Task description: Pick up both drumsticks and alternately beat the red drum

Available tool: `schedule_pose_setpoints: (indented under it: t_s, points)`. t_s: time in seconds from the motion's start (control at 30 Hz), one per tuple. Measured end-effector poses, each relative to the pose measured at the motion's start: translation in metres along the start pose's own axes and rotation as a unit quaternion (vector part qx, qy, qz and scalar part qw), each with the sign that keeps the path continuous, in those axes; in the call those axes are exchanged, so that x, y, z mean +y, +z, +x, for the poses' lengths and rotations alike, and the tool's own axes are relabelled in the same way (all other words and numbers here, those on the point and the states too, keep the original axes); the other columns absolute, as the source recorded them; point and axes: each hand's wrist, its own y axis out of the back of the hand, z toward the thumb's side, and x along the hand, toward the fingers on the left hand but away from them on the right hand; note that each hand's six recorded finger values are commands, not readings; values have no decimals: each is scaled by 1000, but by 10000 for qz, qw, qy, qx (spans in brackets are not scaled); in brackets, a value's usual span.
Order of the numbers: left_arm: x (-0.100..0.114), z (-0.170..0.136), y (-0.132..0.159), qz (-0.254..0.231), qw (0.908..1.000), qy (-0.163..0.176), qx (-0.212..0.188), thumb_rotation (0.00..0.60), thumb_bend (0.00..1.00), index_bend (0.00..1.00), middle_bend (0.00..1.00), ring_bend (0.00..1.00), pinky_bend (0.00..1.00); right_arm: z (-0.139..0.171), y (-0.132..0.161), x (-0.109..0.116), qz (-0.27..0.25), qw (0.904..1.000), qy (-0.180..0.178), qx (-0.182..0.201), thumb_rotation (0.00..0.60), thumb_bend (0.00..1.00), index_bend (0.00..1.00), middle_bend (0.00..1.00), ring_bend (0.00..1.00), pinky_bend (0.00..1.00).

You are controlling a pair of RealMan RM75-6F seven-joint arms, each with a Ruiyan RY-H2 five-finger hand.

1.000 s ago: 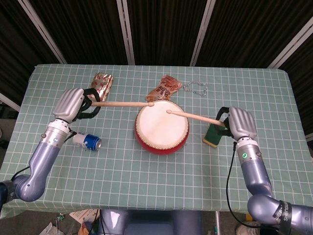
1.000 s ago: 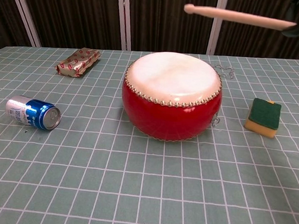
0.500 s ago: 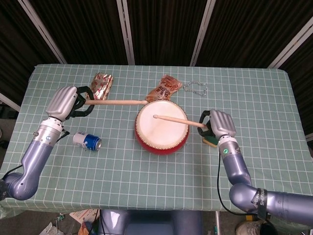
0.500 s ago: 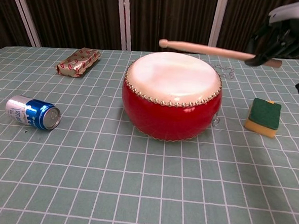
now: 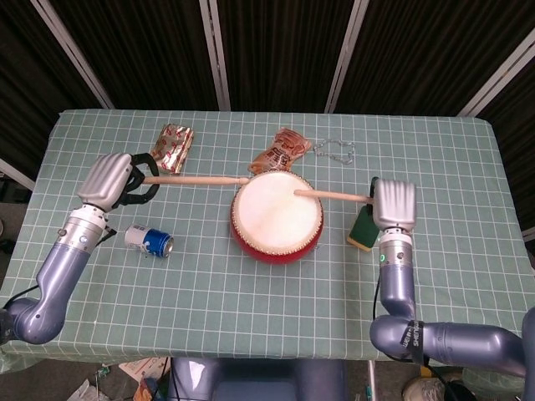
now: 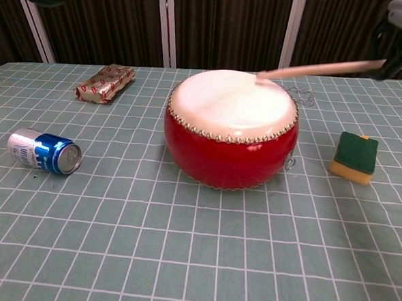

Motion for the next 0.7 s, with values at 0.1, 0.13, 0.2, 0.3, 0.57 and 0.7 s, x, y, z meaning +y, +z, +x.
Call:
schedule_pose_setpoints:
  t_s: [0.1,0.13,0.2,0.3,0.57,0.7]
  points:
    - [-1,0,8,39,10000,4,-38,600,534,788,1000,1000,1000,6,-21,21,-489,9986,-185,-57,600,606,987,1000,1000,1000]
    - [-2,1,11,51,10000,1,-50,600,534,788,1000,1000,1000,9,-29,24,-603,9979,-213,-87,600,606,987,1000,1000,1000]
    - [-4,2,18,73,9999,-13,-78,600,534,789,1000,1000,1000,15,-46,30,-833,9961,-233,-153,600,606,987,1000,1000,1000]
    - [-10,8,30,54,9999,-43,-125,600,534,789,1000,1000,1000,22,-64,31,-1054,9941,-180,-181,600,606,987,1000,1000,1000]
    - [-28,25,66,138,9995,-99,-256,600,535,789,1000,1000,1000,27,-87,26,-1376,9904,-39,-139,600,606,987,1000,1000,1000]
    - [-39,34,86,155,9992,-114,-354,600,535,789,1000,1000,1000,25,-97,27,-1481,9888,-18,-162,600,606,987,1000,1000,1000]
